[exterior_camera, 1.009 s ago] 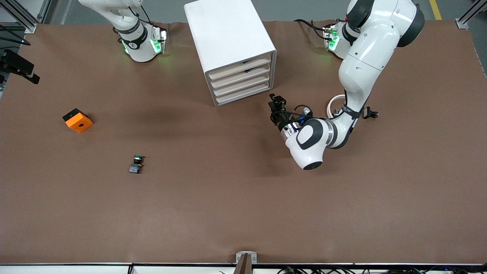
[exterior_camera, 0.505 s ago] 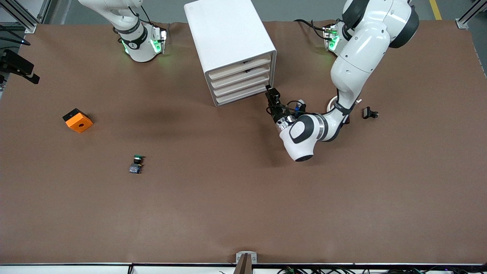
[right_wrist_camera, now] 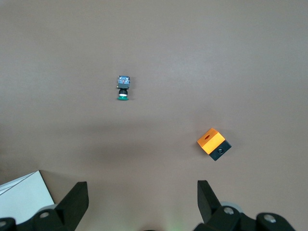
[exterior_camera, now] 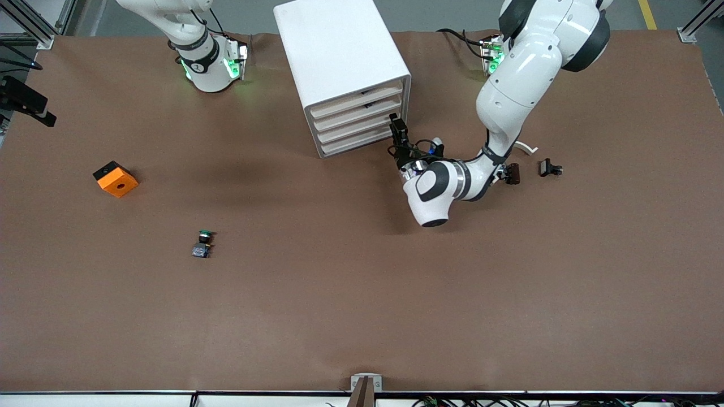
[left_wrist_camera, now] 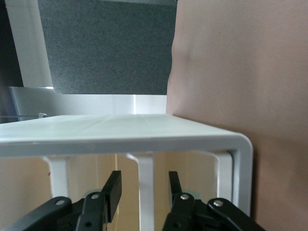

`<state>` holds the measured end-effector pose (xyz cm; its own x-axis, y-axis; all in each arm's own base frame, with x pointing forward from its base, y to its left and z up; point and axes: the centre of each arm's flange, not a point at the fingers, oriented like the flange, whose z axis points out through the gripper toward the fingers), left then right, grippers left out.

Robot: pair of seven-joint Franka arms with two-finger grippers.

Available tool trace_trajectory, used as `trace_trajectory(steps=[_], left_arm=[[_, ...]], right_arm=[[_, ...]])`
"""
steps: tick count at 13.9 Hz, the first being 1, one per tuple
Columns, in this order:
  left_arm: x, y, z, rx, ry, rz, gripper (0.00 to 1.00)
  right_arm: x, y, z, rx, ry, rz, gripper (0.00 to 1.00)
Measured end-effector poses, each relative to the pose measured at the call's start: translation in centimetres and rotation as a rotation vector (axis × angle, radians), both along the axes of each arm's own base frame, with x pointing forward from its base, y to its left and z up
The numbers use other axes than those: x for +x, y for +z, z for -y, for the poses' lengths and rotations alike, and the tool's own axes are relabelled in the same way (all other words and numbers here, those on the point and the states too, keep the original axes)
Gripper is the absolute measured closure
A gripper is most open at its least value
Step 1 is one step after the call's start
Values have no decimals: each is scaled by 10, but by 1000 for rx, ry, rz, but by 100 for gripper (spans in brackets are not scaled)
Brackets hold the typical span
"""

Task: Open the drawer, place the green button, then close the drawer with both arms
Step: 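Grasp the drawer front with the left gripper, then pull the drawer open with the left gripper while the right gripper reaches the button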

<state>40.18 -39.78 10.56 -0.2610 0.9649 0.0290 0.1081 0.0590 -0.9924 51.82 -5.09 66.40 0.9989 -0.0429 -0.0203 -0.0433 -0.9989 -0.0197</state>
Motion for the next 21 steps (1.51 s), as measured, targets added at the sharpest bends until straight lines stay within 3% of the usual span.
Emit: trace_trajectory(steps=[1,3,4,6,8,11,14,19,21], left_arm=[[-6,-2,2,5,-9,-8,54],[-13,-4,4,9,-21,-17,66],[-15,-5,4,10,-24,-19,66],[-16,-5,5,10,-26,-18,83],[-16,-6,5,11,-24,-16,86],[-16,-6,5,12,-23,-15,88],[-13,-6,3,12,-16,-14,88],[34,3,-28,-6,77,18,86],[51,6,-41,-12,113,32,85]], right_arm=[[8,-10,0,0,1,-12,0],[21,-25,1,-1,1,-24,0],[25,-29,1,-1,1,-25,0],[31,-34,2,-4,-1,-18,0],[36,-39,4,-5,-3,-18,0],[45,-53,8,-9,-10,-30,0],[63,-92,26,-6,-38,-81,0],[68,-102,29,22,-57,-92,0],[69,-102,21,37,-144,-96,0]])
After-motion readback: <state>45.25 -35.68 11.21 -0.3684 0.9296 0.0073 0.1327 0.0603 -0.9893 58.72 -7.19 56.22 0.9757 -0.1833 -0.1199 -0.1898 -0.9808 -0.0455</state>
